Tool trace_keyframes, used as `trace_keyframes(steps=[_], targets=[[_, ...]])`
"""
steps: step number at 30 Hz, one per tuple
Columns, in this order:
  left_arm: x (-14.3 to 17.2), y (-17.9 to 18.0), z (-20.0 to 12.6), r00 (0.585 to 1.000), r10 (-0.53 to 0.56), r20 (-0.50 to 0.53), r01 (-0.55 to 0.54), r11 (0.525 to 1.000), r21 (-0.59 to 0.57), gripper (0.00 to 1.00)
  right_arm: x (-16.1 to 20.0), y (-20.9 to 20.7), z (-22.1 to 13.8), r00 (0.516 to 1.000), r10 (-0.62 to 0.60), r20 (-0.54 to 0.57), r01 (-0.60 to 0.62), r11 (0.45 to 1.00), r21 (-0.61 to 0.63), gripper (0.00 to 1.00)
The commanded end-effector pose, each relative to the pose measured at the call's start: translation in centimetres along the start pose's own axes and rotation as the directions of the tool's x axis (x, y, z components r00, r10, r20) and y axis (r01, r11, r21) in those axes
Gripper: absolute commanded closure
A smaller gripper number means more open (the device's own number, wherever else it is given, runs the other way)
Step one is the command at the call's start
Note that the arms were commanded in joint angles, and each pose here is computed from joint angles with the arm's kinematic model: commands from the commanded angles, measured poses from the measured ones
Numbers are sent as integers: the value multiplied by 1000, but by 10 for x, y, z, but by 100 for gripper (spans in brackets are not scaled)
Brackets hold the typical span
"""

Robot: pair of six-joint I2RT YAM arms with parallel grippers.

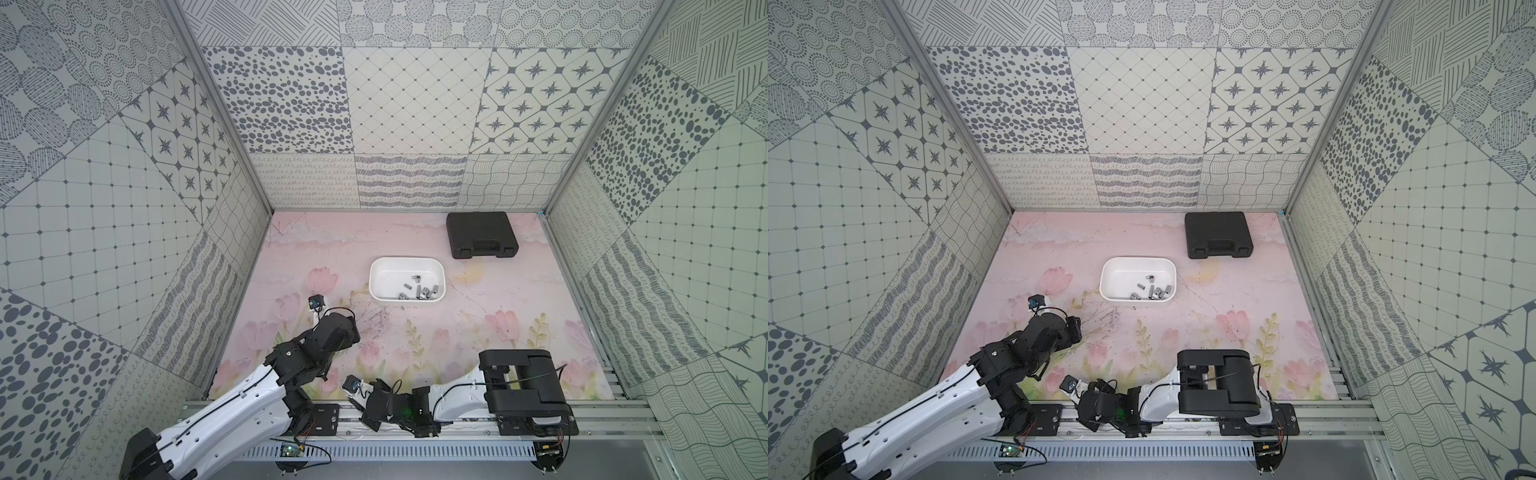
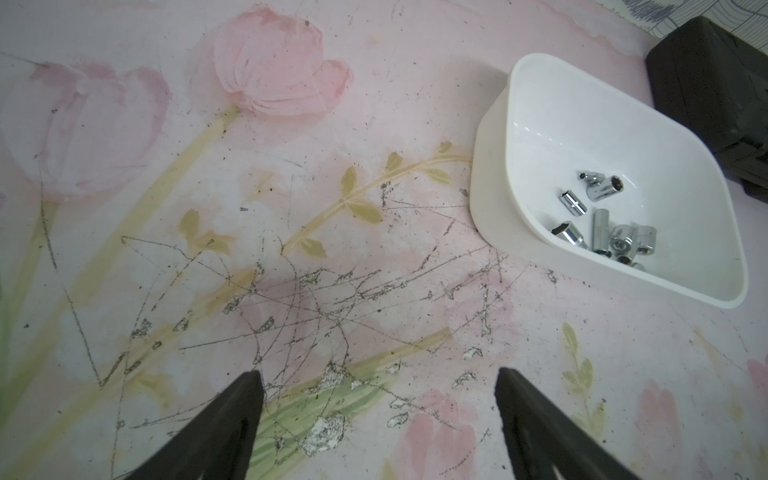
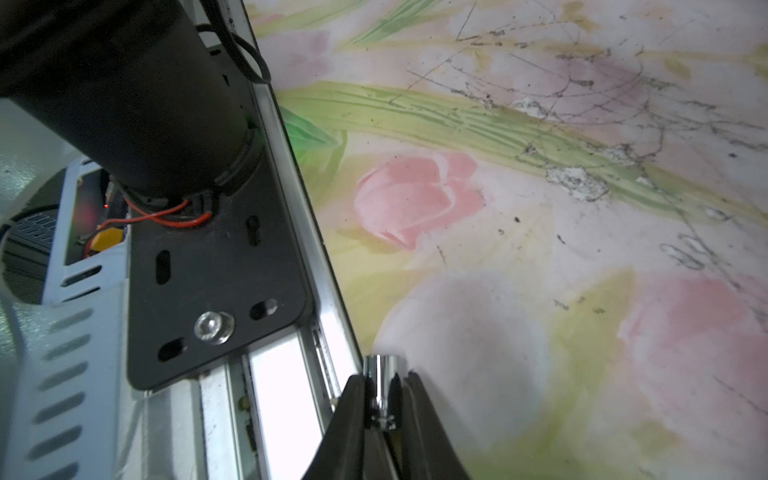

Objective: Put the socket on the desktop into the storage box
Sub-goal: Place the socket head in the storage box, then reset both arms

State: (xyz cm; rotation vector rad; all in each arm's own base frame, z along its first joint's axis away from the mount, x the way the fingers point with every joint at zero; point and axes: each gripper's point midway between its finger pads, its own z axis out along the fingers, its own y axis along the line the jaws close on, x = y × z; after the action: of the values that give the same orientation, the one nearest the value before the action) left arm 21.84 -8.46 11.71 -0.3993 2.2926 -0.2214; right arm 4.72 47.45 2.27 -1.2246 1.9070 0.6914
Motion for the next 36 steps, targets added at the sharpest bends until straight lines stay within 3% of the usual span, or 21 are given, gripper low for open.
trace_keyframes(steps=[1, 14, 22, 27, 31, 36], targets=[[-4, 7, -1, 1000, -5, 21, 6, 999, -36, 8, 5, -9, -7, 1000, -10, -8, 10, 999, 42, 84], [-3, 3, 0, 1000, -7, 12, 8, 1000, -22, 8, -11, -74, -62, 996, 43, 74, -60, 969, 240, 87], [-2, -5, -2, 1000, 0, 2, 0, 1000, 23, 9, -57, -166, -129, 961, 196, 193, -257, 892, 373, 87], [-2, -6, -2, 1000, -13, 4, 13, 999, 37, 6, -87, -236, -160, 897, 337, 285, -429, 817, 386, 87], [-1, -12, -3, 1000, -6, -5, 6, 998, 67, 5, -88, -283, -156, 848, 453, 275, -529, 750, 398, 86], [-2, -9, -2, 1000, -24, 0, 24, 998, 51, 1, -78, -324, -125, 817, 536, 215, -573, 709, 410, 85]])
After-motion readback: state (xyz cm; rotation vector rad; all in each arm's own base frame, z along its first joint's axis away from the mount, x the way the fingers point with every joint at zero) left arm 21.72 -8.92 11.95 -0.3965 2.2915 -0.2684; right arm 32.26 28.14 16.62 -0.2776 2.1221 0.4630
